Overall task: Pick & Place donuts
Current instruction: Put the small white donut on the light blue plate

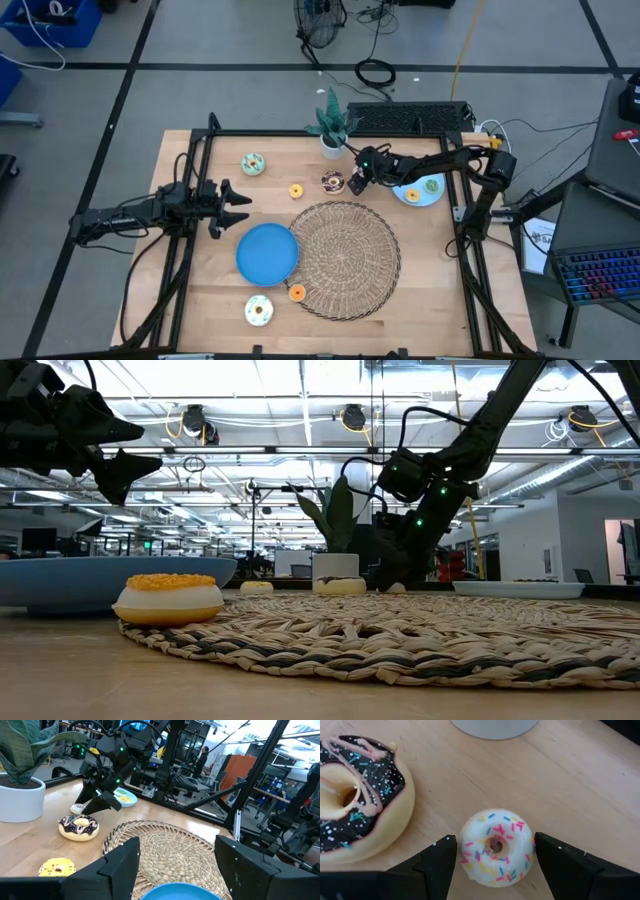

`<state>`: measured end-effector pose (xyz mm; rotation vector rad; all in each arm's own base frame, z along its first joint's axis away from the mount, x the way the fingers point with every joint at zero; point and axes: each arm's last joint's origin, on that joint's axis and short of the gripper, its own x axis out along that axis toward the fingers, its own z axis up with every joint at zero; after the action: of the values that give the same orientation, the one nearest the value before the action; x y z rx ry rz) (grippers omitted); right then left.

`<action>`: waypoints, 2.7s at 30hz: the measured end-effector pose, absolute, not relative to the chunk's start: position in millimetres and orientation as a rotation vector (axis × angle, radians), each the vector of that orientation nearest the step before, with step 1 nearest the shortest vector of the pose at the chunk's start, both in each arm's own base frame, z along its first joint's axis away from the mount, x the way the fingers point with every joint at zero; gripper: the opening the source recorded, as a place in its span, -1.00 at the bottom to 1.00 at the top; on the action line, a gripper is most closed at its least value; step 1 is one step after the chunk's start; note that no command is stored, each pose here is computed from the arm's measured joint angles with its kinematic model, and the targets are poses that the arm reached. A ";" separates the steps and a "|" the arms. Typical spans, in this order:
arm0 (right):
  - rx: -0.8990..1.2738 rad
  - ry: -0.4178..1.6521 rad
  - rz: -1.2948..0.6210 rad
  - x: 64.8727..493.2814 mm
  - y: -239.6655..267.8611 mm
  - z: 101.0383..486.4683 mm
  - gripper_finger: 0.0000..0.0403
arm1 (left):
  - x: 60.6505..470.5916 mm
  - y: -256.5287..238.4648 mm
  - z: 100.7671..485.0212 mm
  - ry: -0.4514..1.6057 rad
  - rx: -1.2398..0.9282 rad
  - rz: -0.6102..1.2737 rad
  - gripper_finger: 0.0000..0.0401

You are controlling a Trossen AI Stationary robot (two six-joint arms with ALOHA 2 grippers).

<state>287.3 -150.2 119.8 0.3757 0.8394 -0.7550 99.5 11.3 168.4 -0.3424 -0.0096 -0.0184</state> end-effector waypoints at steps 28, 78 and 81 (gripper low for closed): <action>0.364 0.849 -0.810 285.2 -150.7 119.0 0.26 | 99.5 11.3 168.4 -0.010 -0.342 -0.018 0.27; 0.335 0.859 -0.793 285.4 -150.8 119.2 -0.04 | 99.5 11.3 168.4 -0.010 -0.342 -0.019 0.27; 0.335 0.853 -0.791 285.8 -150.9 119.6 -0.06 | 99.5 11.3 168.4 -0.010 -0.342 -0.018 0.27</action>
<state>285.8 -150.9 119.6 0.3352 0.8533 -0.7910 99.5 11.3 168.4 -0.3424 -0.0096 -0.0184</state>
